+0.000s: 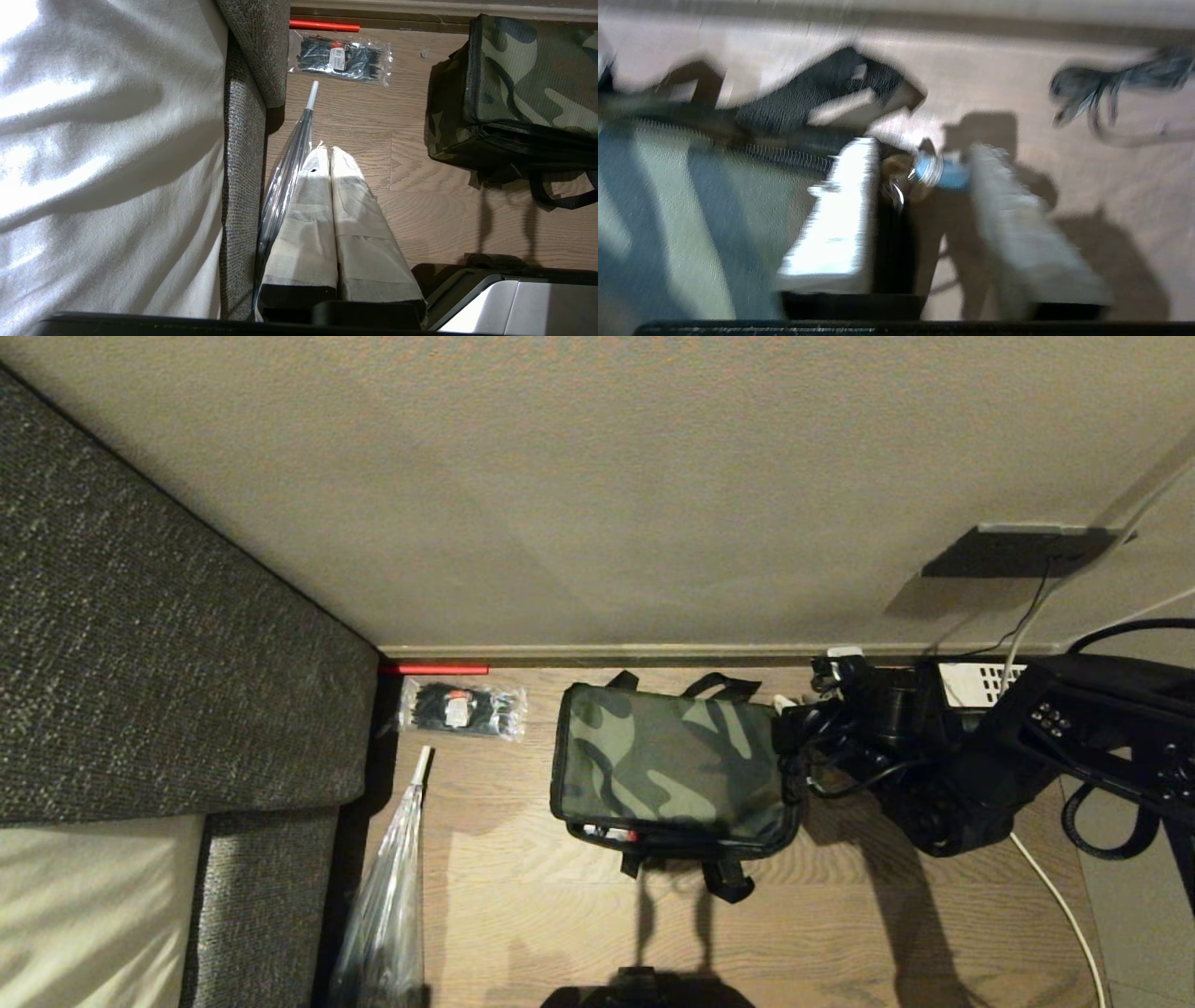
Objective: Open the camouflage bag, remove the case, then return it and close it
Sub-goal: Open the top of the storage box
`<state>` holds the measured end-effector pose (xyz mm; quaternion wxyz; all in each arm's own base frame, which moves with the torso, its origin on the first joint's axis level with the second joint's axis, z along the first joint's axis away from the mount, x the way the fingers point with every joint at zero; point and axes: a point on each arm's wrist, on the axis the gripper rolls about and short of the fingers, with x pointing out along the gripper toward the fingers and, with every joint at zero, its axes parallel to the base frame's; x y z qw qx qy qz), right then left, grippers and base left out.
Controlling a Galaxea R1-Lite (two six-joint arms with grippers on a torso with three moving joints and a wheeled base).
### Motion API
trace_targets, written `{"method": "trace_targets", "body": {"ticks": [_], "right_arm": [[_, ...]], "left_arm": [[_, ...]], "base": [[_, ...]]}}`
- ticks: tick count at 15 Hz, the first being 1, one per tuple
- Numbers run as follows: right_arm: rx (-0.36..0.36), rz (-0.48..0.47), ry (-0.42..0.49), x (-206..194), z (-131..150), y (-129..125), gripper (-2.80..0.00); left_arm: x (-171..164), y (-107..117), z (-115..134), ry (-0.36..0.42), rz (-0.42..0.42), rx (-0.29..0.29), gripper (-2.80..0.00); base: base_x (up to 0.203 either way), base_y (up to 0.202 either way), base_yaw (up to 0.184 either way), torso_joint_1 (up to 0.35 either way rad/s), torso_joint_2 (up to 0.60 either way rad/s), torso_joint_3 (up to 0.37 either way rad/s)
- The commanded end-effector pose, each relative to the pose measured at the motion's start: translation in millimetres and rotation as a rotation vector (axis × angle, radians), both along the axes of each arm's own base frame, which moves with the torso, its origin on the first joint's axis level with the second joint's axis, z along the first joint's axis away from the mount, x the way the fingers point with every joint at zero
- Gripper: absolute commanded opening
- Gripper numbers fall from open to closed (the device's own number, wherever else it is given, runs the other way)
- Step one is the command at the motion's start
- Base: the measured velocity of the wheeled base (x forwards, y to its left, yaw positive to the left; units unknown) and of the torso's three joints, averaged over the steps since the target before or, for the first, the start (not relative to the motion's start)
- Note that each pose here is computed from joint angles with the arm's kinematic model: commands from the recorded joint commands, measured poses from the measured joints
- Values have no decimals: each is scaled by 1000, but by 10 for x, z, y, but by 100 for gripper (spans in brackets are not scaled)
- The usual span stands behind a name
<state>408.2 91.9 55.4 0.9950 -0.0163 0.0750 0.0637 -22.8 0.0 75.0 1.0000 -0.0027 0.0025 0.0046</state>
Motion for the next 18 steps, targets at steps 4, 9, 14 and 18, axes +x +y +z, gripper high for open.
{"method": "trace_targets", "body": {"ticks": [4, 9, 14, 18], "right_arm": [[91, 138, 12, -614, 505, -288, 0], [322, 156, 374, -1070, 315, -281, 0], [363, 116, 532, -953, -146, -44, 0], [357, 85, 511, -631, -358, 102, 0]], "left_arm": [[0, 0, -5, -1, 2, -1, -280], [1, 0, -9, 1, 2, -1, -280], [0, 0, -5, -1, 3, -1, -280], [0, 0, -5, -1, 2, -1, -280]], "base": [[0, 0, 0, 0, 0, 0], [0, 0, 0, 0, 0, 0], [0, 0, 0, 0, 0, 0], [0, 0, 0, 0, 0, 0]]}}
